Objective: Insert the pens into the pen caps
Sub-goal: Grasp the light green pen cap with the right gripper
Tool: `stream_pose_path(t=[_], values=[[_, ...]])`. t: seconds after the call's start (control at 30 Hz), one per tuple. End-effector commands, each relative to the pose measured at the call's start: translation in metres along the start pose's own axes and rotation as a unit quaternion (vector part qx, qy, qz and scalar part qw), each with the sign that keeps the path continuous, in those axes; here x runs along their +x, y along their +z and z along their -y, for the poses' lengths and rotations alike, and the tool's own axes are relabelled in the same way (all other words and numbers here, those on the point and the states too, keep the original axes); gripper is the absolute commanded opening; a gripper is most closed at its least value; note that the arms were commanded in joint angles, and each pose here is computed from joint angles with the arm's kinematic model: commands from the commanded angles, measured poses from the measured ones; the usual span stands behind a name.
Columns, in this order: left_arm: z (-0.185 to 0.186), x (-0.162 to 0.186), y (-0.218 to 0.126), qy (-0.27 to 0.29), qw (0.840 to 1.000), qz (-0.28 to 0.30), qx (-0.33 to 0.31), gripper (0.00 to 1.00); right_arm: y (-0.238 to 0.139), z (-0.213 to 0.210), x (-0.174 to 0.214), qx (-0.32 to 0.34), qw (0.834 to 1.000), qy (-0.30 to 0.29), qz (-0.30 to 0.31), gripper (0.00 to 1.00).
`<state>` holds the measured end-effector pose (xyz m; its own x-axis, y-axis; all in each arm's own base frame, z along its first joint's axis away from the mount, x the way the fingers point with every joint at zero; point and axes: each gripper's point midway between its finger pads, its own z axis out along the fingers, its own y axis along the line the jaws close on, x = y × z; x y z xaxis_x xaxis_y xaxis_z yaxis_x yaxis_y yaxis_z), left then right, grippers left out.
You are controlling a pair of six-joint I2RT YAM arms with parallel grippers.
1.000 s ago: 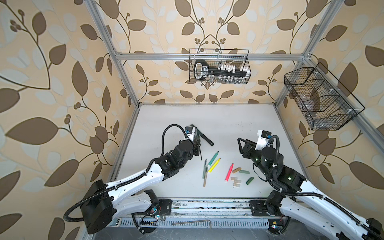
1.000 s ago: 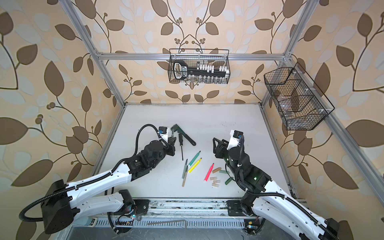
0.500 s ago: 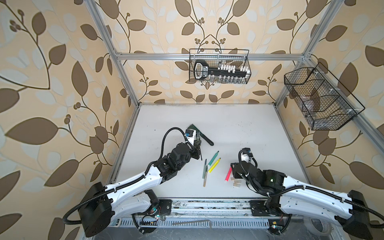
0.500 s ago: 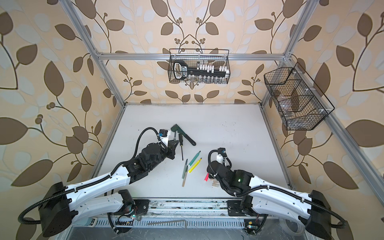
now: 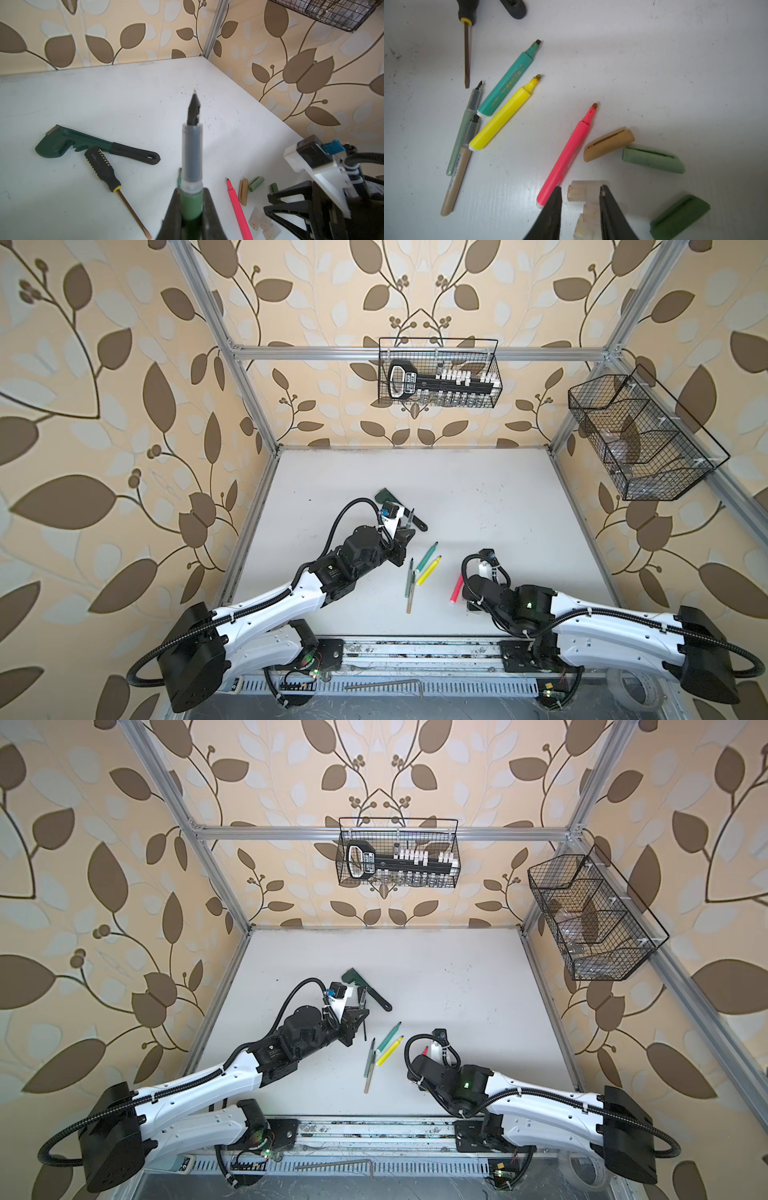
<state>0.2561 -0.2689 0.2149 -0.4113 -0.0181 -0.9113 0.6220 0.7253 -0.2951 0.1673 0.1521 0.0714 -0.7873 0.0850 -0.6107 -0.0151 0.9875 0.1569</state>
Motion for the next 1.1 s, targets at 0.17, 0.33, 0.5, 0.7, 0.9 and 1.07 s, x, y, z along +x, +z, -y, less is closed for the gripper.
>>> stream_pose_path(t=[0.17, 0.33, 0.5, 0.7, 0.9, 1.07], values=[[0.016, -0.024, -0.002, 0.011, 0.999, 0.030, 0.034, 0.00, 0.008, 0.050, 0.020, 0.063, 0.998, 0.030, 0.000, 0.40], [0.016, -0.024, -0.001, 0.012, 0.999, 0.028, 0.034, 0.00, 0.024, 0.057, 0.024, 0.046, 0.997, 0.062, -0.017, 0.41], [0.018, -0.025, -0.002, 0.015, 0.999, 0.027, 0.037, 0.00, 0.036, 0.058, 0.020, 0.029, 0.996, 0.087, -0.024, 0.45], [0.020, -0.024, -0.001, 0.017, 0.999, 0.024, 0.042, 0.00, 0.049, 0.062, 0.018, 0.023, 0.993, 0.109, -0.028, 0.51], [0.024, -0.026, -0.003, 0.018, 0.998, 0.025, 0.046, 0.00, 0.056, 0.063, 0.013, 0.025, 0.992, 0.117, -0.028, 0.51], [0.024, -0.028, -0.005, 0.020, 0.998, 0.029, 0.047, 0.00, 0.058, 0.069, 0.009, 0.048, 0.992, 0.113, -0.024, 0.41]])
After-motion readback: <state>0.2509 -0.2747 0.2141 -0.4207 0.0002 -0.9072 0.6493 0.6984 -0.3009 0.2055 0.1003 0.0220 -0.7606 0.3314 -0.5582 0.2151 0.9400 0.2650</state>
